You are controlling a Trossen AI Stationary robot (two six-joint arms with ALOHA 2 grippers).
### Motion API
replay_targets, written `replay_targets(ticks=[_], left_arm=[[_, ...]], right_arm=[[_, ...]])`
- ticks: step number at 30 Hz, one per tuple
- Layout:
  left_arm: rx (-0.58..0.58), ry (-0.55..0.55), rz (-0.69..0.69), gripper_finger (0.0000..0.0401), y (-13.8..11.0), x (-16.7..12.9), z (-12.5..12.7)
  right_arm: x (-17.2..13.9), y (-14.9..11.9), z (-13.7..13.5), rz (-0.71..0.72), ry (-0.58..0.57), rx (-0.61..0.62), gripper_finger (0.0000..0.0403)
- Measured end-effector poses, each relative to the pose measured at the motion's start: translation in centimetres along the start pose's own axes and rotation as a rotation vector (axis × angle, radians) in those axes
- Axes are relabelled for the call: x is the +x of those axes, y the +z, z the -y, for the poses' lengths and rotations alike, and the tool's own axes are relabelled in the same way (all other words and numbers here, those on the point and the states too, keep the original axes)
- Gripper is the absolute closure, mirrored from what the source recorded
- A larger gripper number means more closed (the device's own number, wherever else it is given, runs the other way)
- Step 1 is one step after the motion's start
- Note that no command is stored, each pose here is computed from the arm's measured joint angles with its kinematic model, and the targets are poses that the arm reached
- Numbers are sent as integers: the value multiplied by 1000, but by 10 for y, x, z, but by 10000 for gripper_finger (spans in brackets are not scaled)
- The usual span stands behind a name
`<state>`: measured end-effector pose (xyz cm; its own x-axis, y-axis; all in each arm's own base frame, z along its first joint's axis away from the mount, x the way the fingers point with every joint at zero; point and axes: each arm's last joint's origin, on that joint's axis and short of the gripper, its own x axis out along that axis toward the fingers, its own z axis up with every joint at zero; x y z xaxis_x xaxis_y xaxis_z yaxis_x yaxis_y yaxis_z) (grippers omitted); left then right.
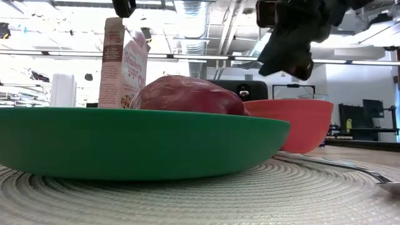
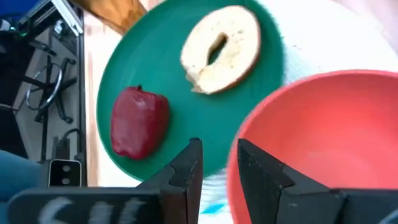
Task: Arrange a breakfast setting
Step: Pour the cereal from the cereal box into the orange bowl
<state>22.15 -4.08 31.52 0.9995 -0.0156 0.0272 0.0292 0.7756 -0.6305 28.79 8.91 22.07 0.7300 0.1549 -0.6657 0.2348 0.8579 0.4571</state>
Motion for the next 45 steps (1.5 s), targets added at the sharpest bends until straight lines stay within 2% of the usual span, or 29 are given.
replay_targets(ticks=[6,11,14,19,24,30,36,40,45], left_arm=[[15,3,3,280,1,0,-1],[22,0,0,280,2,0,-2],[78,-41,-25,280,3,-1,-2],[128,-71,4,280,10,-9,2],[168,-87,62,280,22,-26,8],[209,-94,109,280,35,-49,12],[215,-51,78,280,38,-71,9],[208,0,81,280,38,-79,6],[209,7,77,280,39,-81,6]], right_arm=[[-35,16,7,66,10,-16,280],[-81,27,8,177,50,-140,280],[-110,29,10,269,84,-227,280],[-148,17,27,437,113,-271,280],[-170,-4,42,616,198,-292,280],[-174,-31,62,750,254,-332,280],[-156,-63,87,822,315,-277,280],[-146,-79,99,888,368,-240,280],[-137,-92,109,893,373,-240,280]])
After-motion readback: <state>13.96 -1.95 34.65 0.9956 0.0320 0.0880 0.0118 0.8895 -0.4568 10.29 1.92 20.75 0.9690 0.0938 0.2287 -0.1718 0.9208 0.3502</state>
